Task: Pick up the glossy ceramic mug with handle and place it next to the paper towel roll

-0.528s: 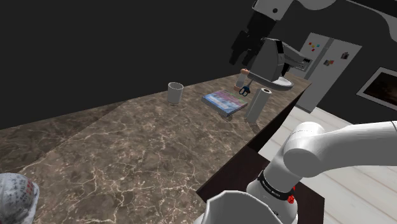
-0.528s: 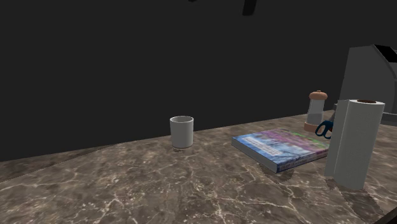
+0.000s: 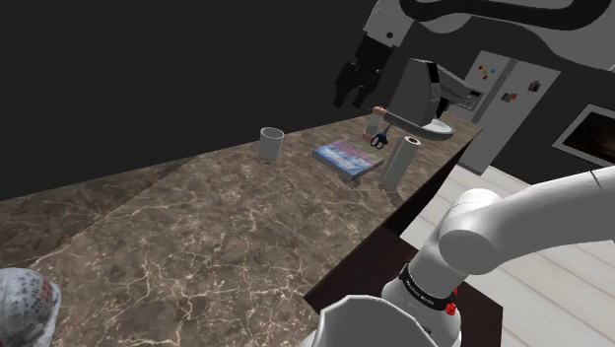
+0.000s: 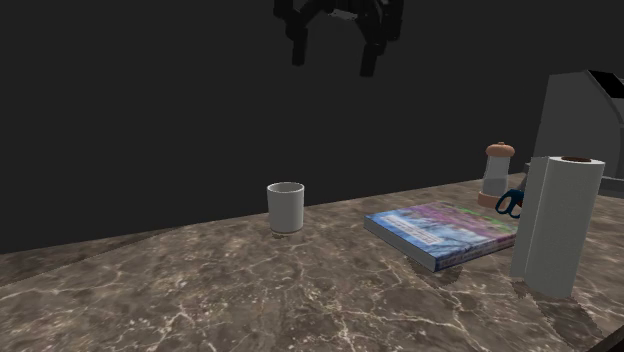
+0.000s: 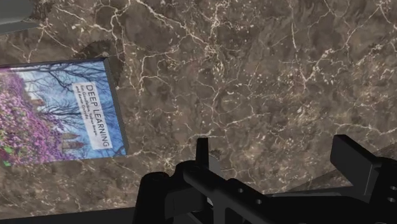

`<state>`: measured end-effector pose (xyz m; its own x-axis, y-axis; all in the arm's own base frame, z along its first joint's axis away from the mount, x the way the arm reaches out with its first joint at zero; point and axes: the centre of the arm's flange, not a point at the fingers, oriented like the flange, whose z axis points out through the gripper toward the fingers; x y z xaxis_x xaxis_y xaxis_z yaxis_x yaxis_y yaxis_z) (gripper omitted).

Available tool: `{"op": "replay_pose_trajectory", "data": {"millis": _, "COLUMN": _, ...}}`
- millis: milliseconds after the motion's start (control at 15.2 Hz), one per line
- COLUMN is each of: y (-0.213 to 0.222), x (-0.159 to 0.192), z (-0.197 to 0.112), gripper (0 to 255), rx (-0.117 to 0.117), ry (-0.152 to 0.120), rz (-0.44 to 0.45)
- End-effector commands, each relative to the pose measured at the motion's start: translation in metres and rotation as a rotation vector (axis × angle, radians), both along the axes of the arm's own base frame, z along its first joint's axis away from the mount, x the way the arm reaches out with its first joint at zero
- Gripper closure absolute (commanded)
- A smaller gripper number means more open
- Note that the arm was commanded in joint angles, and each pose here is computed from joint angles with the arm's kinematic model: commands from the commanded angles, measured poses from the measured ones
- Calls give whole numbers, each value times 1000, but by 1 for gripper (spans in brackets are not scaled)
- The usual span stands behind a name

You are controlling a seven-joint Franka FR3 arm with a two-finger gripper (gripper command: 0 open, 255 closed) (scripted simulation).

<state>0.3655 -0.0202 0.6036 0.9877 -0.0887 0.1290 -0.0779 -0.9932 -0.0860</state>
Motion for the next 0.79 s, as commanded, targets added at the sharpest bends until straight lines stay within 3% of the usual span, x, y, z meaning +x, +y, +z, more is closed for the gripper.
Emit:
{"op": "replay_pose_trajectory", "data": {"millis": 0, "y": -8, "x": 21, "z": -16, "gripper": 0, "rx": -2, "ry": 4, "rz": 8}}
{"op": "replay_pose_trajectory", "data": {"millis": 726, "y": -45, "x": 138, "z": -99, "gripper": 0, "rx": -10, "ry": 33, "rz": 54}}
